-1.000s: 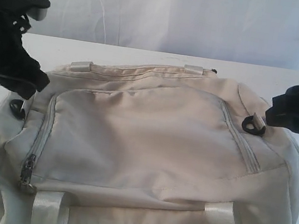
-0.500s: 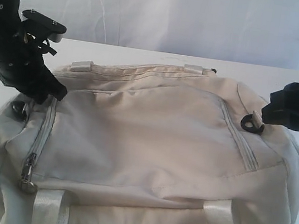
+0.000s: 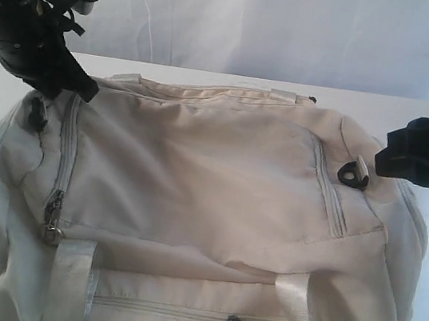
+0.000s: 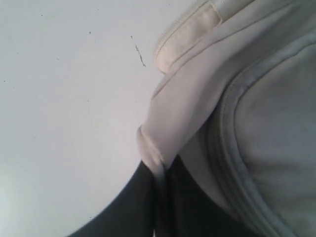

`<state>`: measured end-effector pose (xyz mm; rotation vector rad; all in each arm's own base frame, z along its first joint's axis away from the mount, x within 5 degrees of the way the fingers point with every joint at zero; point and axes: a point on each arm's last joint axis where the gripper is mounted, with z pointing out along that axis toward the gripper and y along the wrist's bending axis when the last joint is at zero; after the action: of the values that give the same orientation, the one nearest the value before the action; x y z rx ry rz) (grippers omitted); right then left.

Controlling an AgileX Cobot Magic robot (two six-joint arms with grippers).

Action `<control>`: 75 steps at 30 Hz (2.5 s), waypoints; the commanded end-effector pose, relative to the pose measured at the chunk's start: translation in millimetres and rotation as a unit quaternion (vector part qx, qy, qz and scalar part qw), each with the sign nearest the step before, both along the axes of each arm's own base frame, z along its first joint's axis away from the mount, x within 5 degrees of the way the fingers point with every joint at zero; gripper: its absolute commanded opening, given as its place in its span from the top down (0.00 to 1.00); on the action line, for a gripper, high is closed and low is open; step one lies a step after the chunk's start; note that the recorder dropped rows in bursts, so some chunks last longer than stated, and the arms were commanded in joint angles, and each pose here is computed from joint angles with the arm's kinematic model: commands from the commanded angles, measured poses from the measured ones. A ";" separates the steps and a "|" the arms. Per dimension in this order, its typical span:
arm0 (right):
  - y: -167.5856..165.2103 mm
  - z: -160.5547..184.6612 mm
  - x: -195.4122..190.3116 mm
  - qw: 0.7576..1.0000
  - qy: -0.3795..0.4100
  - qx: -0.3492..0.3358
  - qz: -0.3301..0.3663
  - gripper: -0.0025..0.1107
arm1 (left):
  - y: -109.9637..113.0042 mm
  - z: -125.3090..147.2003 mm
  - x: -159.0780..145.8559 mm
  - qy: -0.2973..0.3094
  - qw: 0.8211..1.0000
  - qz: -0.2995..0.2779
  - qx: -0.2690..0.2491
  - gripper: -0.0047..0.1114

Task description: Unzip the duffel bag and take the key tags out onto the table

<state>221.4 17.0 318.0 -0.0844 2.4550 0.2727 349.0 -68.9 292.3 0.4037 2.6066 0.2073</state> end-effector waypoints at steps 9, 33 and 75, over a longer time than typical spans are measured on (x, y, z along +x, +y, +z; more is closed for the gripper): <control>1.9 1.3 6.6 1.000 -0.024 0.008 0.014 0.45 | 15.6 72.3 -64.6 -0.013 0.999 0.006 -0.029 0.36; 211.9 -17.3 -17.7 0.875 -0.117 0.086 0.461 0.57 | 45.6 5.9 -245.3 -0.142 0.981 -0.014 -0.133 0.36; 293.1 -69.9 33.1 0.869 -0.066 0.015 0.490 0.98 | 50.8 9.1 -248.1 -0.158 0.975 0.037 -0.148 0.36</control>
<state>256.1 309.0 225.5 -1.3519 2.1093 0.6679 102.5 -18.1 302.2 0.1694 2.2937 -0.0718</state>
